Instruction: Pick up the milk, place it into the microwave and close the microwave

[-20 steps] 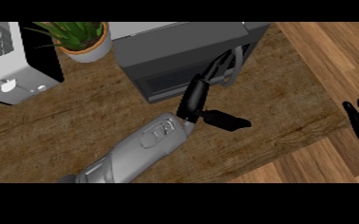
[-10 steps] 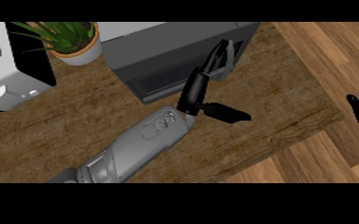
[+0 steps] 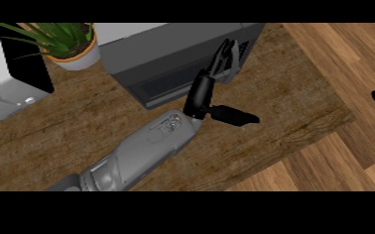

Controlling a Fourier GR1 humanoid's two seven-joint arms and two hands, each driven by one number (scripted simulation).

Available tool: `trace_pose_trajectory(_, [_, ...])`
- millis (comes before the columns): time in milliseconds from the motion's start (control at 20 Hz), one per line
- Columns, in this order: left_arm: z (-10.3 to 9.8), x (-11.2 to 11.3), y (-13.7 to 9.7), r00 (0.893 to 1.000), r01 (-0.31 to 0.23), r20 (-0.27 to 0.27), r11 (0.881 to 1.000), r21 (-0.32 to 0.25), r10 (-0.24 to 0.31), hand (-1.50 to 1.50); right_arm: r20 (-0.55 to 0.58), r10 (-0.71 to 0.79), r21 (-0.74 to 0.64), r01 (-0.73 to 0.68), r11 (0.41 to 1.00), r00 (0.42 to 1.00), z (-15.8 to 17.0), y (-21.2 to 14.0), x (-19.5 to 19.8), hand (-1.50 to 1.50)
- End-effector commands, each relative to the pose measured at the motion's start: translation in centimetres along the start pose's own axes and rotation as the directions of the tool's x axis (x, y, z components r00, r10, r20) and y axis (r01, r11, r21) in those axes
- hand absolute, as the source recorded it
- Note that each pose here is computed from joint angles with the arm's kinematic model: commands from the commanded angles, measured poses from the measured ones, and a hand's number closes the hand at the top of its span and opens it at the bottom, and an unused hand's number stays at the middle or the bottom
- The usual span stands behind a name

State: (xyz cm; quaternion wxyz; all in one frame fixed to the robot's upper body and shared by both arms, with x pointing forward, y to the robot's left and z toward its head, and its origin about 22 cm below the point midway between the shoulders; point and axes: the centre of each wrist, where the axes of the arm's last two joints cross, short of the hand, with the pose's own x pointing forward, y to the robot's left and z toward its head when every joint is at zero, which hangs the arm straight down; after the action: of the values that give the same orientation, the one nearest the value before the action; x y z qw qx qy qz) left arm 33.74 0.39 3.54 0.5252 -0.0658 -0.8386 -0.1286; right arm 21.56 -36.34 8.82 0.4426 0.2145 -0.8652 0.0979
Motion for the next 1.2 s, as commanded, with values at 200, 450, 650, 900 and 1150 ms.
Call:
trace_pose_trajectory(200, [-1.3, 0.2, 0.1, 1.000, -0.006, -0.002, 0.999, 0.036, 0.006, -1.50, 0.000, -0.003, 0.015, 0.003, 1.000, 1.000, -1.0, -0.5, 0.6, -1.50])
trace_pose_trajectory(450, [-1.4, 0.3, 0.1, 1.000, -0.010, 0.007, 0.999, 0.047, 0.010, -1.50, -0.014, -0.009, 0.026, 0.009, 1.000, 1.000, -1.2, -0.9, 0.9, -1.50])
trace_pose_trajectory(650, [-1.0, -0.2, 0.2, 1.000, -0.001, 0.009, 0.999, 0.054, 0.000, -1.50, -0.014, -0.026, 0.038, 0.027, 0.999, 1.000, -1.4, -0.9, 0.9, -1.50])
trace_pose_trajectory(900, [-1.4, -0.2, 0.3, 1.000, -0.005, 0.015, 0.998, 0.058, 0.005, -1.50, -0.013, -0.021, 0.037, 0.021, 0.999, 1.000, -1.6, -1.3, 1.3, -1.50])
trace_pose_trajectory(1150, [-1.3, -0.1, 0.1, 1.000, -0.019, 0.016, 0.998, 0.062, 0.018, -1.50, -0.012, -0.051, 0.050, 0.051, 0.997, 0.999, -2.0, -1.2, 1.3, -1.50])
